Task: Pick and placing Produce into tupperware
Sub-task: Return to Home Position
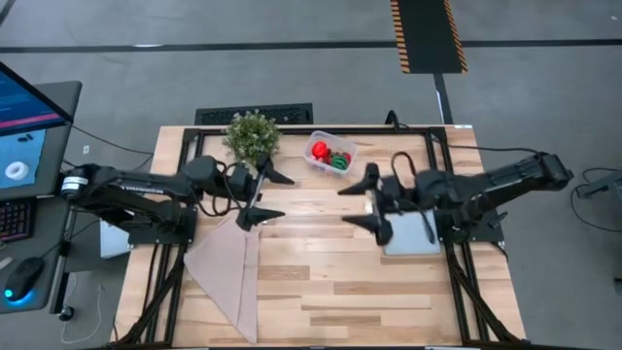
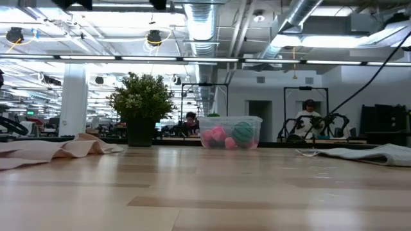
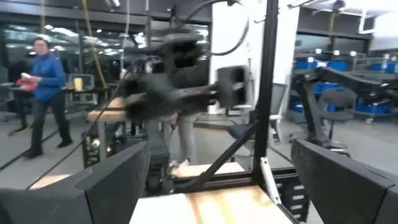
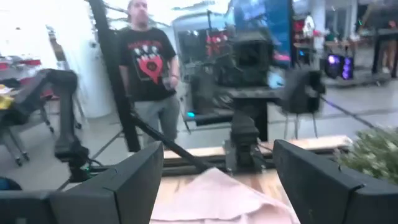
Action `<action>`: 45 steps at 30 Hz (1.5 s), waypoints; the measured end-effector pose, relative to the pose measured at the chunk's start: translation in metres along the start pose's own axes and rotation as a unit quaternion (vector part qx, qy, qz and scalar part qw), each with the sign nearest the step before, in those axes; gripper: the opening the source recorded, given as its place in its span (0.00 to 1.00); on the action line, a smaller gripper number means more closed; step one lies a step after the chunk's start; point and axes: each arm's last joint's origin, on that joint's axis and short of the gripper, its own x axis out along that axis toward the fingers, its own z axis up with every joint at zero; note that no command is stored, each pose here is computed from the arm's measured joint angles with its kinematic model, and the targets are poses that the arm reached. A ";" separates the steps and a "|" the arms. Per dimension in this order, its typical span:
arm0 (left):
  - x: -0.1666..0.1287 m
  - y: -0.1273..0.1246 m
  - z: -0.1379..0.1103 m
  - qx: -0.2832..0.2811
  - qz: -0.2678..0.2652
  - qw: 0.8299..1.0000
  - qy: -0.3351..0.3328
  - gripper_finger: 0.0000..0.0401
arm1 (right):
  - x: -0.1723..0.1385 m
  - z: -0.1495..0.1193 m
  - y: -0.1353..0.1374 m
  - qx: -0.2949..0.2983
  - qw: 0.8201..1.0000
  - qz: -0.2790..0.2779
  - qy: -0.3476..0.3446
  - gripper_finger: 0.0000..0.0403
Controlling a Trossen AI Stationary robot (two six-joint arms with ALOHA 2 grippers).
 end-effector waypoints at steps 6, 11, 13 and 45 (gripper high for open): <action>-0.012 -0.011 -0.036 -0.008 -0.038 0.999 0.035 0.95 | -0.022 -0.032 0.034 -0.009 1.000 -0.004 0.000 0.81; -0.025 -0.021 -0.047 0.000 -0.004 1.000 0.010 0.95 | -0.044 -0.075 0.048 -0.007 1.000 0.009 -0.029 0.81; -0.030 -0.024 -0.050 0.009 -0.003 1.000 0.016 0.95 | -0.054 -0.087 0.052 -0.005 0.999 0.016 -0.050 0.81; -0.128 -0.035 -0.107 0.069 -0.007 0.997 0.044 0.95 | -0.075 -0.149 -0.025 -0.071 0.995 0.061 -0.037 0.81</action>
